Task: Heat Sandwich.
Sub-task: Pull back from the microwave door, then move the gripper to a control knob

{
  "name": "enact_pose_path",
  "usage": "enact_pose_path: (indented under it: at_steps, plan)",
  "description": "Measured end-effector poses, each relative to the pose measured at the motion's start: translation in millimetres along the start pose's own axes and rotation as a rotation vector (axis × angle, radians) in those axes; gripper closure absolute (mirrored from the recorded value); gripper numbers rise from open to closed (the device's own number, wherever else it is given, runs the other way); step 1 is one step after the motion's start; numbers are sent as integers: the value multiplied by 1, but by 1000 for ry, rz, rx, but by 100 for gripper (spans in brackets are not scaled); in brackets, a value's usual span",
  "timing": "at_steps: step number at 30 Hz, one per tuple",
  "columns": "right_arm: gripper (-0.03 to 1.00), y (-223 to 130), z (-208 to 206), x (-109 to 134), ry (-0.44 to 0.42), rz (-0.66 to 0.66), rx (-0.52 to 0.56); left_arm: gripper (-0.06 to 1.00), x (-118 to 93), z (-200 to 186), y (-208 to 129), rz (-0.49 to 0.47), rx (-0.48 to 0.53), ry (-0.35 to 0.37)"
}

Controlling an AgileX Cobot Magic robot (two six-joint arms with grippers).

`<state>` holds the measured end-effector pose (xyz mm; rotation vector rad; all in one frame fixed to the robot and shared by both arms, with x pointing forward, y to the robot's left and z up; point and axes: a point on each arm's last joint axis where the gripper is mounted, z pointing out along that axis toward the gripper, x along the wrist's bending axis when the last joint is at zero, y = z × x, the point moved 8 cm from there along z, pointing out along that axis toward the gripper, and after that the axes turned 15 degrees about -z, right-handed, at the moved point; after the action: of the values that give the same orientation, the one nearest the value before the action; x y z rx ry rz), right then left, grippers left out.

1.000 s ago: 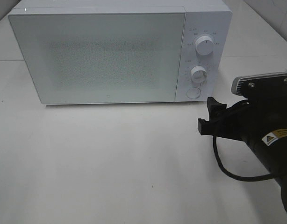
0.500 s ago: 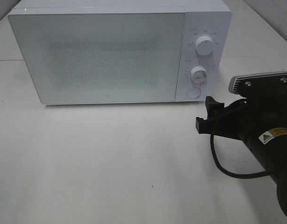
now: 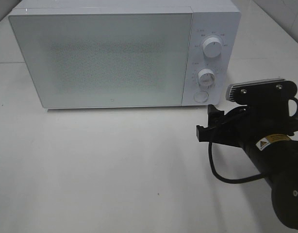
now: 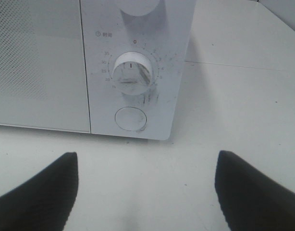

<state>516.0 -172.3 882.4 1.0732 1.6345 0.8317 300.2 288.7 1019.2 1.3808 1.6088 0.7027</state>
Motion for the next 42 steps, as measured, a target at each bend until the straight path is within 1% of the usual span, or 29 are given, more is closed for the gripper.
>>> enact_pose_path:
  at_steps: [8, 11, 15, 17, 25, 31, 42]
  plan:
    - [21, 5, 17, 15, 0, 5, -4, -3, 0, 0, 0, 0, 0, 0]
    - [21, 6, 22, 17, -3, 8, -7, -3, 0, 0, 0, 0, 0, 0]
    - [21, 11, 34, 15, -8, 25, -24, -3, 0, 0, 0, 0, 0, 0]
    - [21, 18, 44, 11, -21, 40, -43, -3, 0, 0, 0, 0, 0, 0]
    - [21, 33, 69, 5, -26, 46, -95, -3, 0, 0, 0, -1, 0, 0]
    - [21, 35, 85, 5, -26, 49, -95, -3, 0, 0, 0, -1, 0, 0]
    - [21, 26, 111, 5, -30, 73, -62, -3, 0, 0, 0, -1, 0, 0]
